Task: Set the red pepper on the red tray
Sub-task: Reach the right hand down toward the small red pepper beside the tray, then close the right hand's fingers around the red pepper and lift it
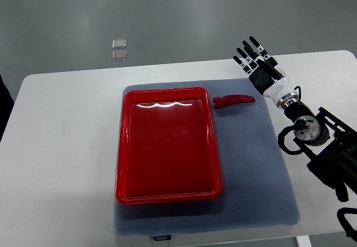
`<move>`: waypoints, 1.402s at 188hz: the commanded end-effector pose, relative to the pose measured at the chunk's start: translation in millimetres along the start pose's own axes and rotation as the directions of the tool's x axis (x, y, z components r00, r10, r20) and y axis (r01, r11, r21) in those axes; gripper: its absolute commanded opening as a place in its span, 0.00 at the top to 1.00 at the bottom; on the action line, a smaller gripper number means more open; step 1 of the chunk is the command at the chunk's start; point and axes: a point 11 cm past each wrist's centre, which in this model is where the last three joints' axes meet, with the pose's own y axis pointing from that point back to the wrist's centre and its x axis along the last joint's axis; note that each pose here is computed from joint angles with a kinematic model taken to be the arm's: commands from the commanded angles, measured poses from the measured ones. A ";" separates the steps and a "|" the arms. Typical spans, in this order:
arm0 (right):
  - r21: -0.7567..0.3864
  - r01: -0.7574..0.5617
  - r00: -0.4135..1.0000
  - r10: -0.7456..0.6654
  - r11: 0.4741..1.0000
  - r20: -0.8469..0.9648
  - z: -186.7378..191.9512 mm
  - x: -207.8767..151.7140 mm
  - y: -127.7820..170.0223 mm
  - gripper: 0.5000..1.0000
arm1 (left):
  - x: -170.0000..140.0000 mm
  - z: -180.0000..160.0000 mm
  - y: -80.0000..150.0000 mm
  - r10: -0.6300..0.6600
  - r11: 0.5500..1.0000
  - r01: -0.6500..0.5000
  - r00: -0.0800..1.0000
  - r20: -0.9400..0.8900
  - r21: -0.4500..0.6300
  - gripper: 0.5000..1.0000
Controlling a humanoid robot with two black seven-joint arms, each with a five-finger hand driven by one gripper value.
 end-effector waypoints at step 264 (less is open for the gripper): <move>-0.498 -0.129 -0.408 -0.504 0.857 -0.761 16.7 -13.1 -9.6 0.41 | 1.1 0.1 0.0 0.003 1.000 -0.003 1.000 -0.003 0.000 0.00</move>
